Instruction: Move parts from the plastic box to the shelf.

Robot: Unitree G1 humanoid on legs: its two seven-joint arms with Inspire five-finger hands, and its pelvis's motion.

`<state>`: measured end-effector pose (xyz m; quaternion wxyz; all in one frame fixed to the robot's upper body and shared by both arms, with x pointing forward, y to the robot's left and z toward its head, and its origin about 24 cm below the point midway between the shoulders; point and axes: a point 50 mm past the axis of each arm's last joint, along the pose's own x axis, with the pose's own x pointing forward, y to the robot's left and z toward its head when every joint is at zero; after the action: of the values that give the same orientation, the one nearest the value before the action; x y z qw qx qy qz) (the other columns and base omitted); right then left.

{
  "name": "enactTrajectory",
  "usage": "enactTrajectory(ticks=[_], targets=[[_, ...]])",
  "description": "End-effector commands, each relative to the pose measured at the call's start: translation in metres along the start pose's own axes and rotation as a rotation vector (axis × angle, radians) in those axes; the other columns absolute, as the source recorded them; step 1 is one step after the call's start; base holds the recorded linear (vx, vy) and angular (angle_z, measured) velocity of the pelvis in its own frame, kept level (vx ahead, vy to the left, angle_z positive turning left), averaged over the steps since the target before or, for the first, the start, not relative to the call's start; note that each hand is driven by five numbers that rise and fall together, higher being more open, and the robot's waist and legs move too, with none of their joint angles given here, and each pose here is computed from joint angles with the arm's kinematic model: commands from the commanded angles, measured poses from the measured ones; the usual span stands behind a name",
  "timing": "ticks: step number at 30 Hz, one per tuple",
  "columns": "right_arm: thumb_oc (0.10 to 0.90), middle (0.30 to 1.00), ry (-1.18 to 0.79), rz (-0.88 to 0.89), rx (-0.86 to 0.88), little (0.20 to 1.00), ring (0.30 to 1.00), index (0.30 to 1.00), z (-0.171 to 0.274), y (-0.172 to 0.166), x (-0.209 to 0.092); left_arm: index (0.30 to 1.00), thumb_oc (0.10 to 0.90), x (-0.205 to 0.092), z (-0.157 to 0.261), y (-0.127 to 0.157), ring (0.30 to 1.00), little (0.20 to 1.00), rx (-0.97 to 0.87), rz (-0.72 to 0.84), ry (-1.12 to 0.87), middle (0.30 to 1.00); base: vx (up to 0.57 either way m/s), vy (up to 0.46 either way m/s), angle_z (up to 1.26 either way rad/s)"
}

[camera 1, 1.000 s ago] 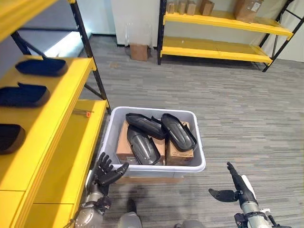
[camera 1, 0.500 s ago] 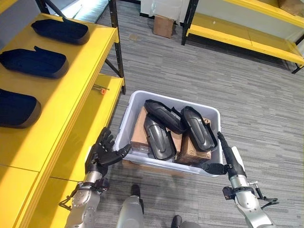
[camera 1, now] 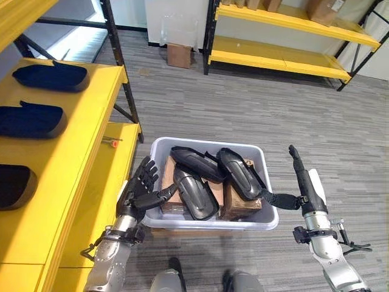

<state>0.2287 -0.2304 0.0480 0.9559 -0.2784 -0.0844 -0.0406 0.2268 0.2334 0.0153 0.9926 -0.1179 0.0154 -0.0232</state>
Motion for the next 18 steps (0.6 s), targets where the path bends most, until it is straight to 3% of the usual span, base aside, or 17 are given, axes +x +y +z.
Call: enactTrajectory(ticks=[1, 9, 18], targets=[[0.9, 1.0, -0.198, -0.066, -0.021, 1.0, 1.0, 1.0, 0.037, -0.024, 0.032, 1.0, 0.9, 0.006, 0.034, -0.016, 1.0, 1.0, 0.014, -0.131, -0.169, 1.0, 0.24, -0.39, -0.06], [0.9, 1.0, -0.118, -0.007, -0.032, 1.0, 1.0, 1.0, 0.03, -0.019, 0.032, 1.0, 0.9, 0.003, 0.036, -0.011, 1.0, 1.0, -0.028, -0.085, -0.153, 1.0, 0.17, -0.227, 0.14], [0.9, 1.0, -0.276, 0.028, -0.214, 1.0, 1.0, 1.0, 0.045, -0.022, 0.036, 1.0, 0.9, -0.006, 0.025, -0.014, 1.0, 1.0, -0.037, -0.1, -0.102, 1.0, 0.15, -0.053, 0.03]])
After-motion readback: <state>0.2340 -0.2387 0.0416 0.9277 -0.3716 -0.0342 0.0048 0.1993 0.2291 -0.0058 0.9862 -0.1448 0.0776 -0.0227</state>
